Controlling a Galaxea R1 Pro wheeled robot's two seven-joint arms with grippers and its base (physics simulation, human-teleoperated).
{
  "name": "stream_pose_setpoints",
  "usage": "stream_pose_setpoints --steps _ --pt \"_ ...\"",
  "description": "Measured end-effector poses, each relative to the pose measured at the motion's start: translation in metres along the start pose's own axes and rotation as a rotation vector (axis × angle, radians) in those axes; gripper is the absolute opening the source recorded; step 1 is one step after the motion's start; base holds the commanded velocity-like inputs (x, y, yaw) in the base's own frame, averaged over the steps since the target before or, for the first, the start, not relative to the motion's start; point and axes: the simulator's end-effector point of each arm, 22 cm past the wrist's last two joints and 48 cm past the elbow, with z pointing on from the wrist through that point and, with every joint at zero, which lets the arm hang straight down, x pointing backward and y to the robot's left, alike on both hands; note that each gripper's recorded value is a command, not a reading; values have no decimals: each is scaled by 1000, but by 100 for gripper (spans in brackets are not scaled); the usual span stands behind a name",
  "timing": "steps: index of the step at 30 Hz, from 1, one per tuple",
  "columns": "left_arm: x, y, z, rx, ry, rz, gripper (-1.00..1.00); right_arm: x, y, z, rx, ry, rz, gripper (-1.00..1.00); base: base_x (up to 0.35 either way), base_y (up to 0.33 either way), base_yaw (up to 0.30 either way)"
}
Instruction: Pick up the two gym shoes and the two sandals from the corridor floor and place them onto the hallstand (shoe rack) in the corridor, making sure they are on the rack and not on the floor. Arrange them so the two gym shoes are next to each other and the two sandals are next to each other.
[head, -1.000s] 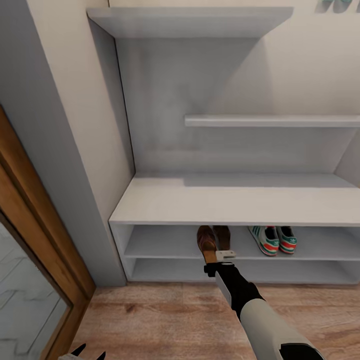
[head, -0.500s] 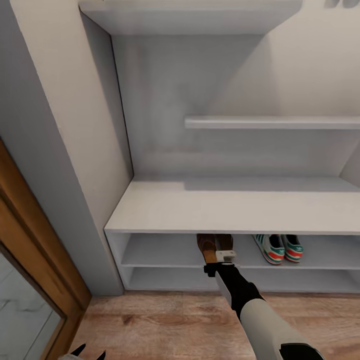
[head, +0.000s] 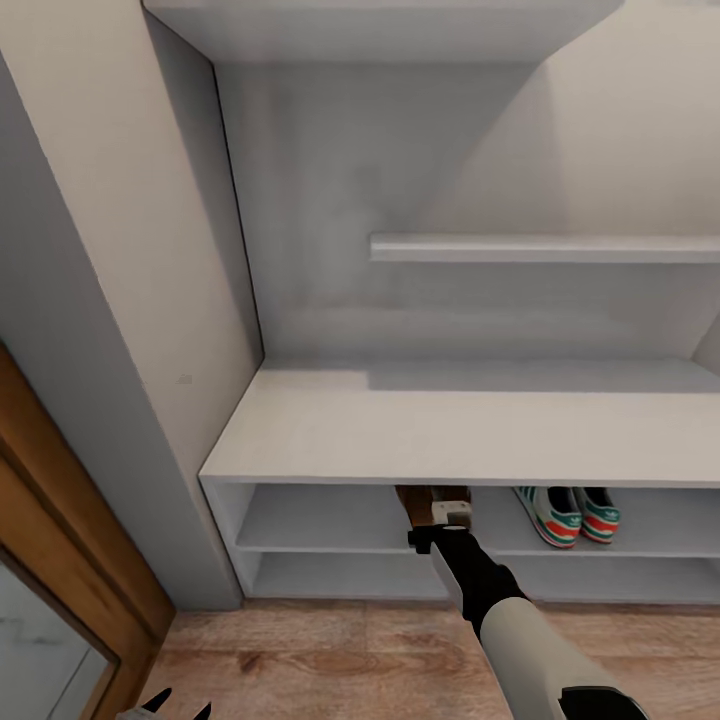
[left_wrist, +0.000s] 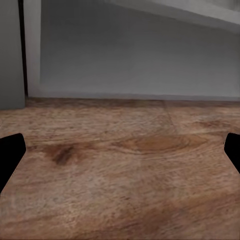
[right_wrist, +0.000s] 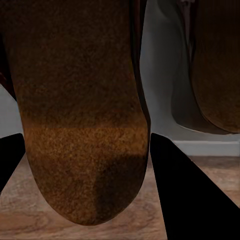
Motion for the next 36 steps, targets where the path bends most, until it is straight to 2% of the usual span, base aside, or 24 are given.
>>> stream_pose_setpoints --steps 17,18,29,36 --pt "0 0 0 0 0 0 100 0 0 0 0 0 0 -100 68 0 0" --pt "0 0 0 0 0 0 100 0 0 0 0 0 1 100 9 0 0" --pt "0 0 0 -1 1 0 100 0 0 0 -1 0 3 100 -2 0 0" --pt "1 0 0 -1 2 -1 100 0 0 1 -1 1 3 100 -254 0 0"
